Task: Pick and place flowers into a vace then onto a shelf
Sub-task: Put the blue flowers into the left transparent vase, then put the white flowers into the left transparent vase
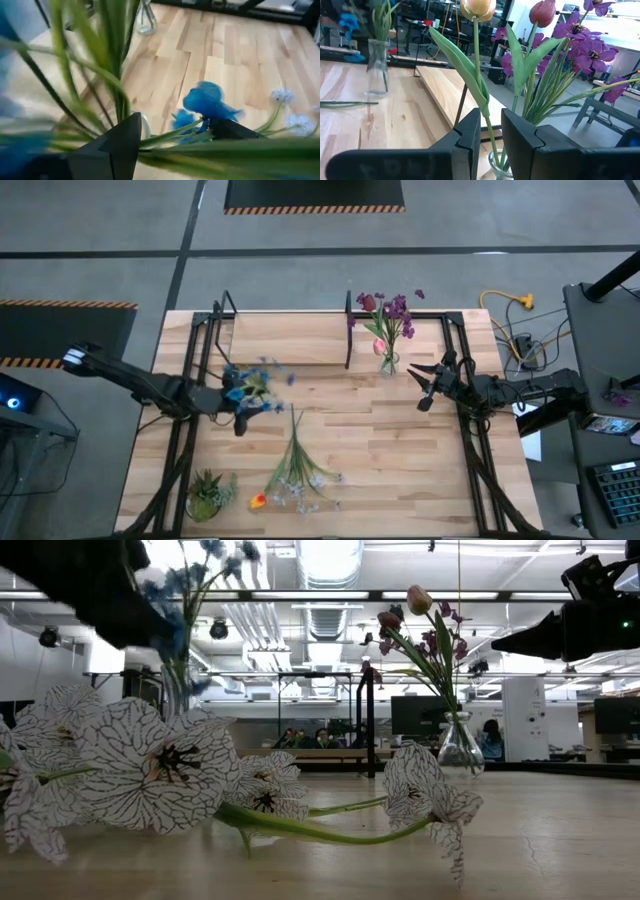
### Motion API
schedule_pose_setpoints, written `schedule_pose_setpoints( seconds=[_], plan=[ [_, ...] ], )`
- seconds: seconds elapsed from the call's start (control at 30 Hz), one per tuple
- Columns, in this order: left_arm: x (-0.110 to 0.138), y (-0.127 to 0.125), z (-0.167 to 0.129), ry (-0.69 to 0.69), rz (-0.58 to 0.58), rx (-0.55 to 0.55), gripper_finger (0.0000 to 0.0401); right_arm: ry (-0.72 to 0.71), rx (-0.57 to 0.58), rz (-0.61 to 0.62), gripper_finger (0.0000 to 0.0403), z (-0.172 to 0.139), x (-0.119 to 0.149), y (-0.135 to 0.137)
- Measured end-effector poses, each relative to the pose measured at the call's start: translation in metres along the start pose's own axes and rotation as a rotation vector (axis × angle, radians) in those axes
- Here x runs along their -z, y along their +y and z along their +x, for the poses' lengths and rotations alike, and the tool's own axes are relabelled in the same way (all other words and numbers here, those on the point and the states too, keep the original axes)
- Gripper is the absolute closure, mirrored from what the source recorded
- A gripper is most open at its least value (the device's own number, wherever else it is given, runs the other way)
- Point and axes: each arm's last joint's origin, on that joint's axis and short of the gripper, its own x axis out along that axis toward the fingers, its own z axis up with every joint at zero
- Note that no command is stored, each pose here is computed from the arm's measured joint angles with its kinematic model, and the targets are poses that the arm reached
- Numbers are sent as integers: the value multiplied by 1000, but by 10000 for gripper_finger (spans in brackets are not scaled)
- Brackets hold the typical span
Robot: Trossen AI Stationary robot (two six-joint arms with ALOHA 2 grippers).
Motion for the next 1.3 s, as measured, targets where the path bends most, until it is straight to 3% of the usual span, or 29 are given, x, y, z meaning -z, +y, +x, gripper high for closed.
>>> schedule_pose_setpoints(
  seconds=[0.23, 0.47, 0.77, 0.97, 1.17, 1.3],
  plan=[
    [-35, -11, -3, 38, 50, -29, 185, 6, -1, -5, 335, 0, 1, 0],
    [-30, -17, 11, 131, 108, -63, 185, 15, -4, -12, 335, 0, 2, 0],
    [-37, -14, 3, 140, -11, -107, 183, 14, -3, -12, 335, 0, 2, 0],
    [-49, -13, -7, 248, -36, -172, 147, 19, -5, -16, 335, 0, 2, 1],
    [-71, -20, -13, 268, -49, -143, 86, 19, -5, -16, 335, 0, 2, 1],
    [-85, -24, -17, 311, -49, -114, 73, 23, -6, -19, 335, 0, 3, 1]
  ],
)
